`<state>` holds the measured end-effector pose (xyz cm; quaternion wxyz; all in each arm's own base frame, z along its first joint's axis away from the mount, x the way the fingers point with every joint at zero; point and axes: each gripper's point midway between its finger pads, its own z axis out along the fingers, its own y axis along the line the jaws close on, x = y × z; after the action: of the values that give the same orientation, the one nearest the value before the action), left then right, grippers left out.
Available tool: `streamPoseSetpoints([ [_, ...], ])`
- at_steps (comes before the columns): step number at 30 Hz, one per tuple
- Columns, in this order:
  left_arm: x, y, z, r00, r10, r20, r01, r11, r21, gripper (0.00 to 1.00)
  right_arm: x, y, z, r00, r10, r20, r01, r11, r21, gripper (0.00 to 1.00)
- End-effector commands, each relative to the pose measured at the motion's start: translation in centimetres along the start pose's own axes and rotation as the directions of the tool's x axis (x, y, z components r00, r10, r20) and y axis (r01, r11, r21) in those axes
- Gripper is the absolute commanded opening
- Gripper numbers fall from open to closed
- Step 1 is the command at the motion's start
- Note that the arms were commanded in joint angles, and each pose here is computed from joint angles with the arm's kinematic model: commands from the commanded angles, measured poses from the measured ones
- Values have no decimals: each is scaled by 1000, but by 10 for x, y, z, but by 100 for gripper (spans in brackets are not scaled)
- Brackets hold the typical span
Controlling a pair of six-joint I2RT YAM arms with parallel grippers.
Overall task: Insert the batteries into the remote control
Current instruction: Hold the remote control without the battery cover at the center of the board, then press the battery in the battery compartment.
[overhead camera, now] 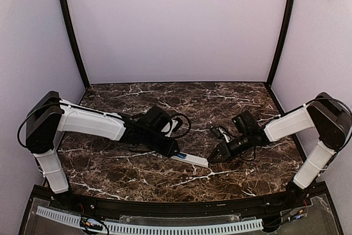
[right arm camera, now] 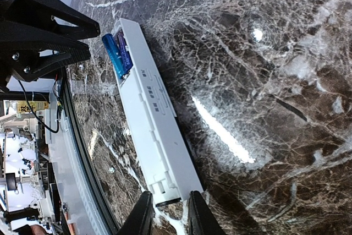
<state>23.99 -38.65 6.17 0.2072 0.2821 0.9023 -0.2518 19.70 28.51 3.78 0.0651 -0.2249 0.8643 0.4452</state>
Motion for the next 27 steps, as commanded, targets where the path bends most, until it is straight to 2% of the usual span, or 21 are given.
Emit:
streamPoseSetpoints([
  [1,2,7,-3,1000,7,-22,-8,999,-47,24,1,1,4,1000,-19,-4,19,1000,-11,22],
  [19,6,7,4,999,24,-44,-25,999,-42,19,2,1,4,1000,-20,-7,20,1000,-14,21],
  [27,7,7,6,998,29,-54,-32,999,-40,11,2,0,6,1000,-18,-10,18,1000,-16,21],
])
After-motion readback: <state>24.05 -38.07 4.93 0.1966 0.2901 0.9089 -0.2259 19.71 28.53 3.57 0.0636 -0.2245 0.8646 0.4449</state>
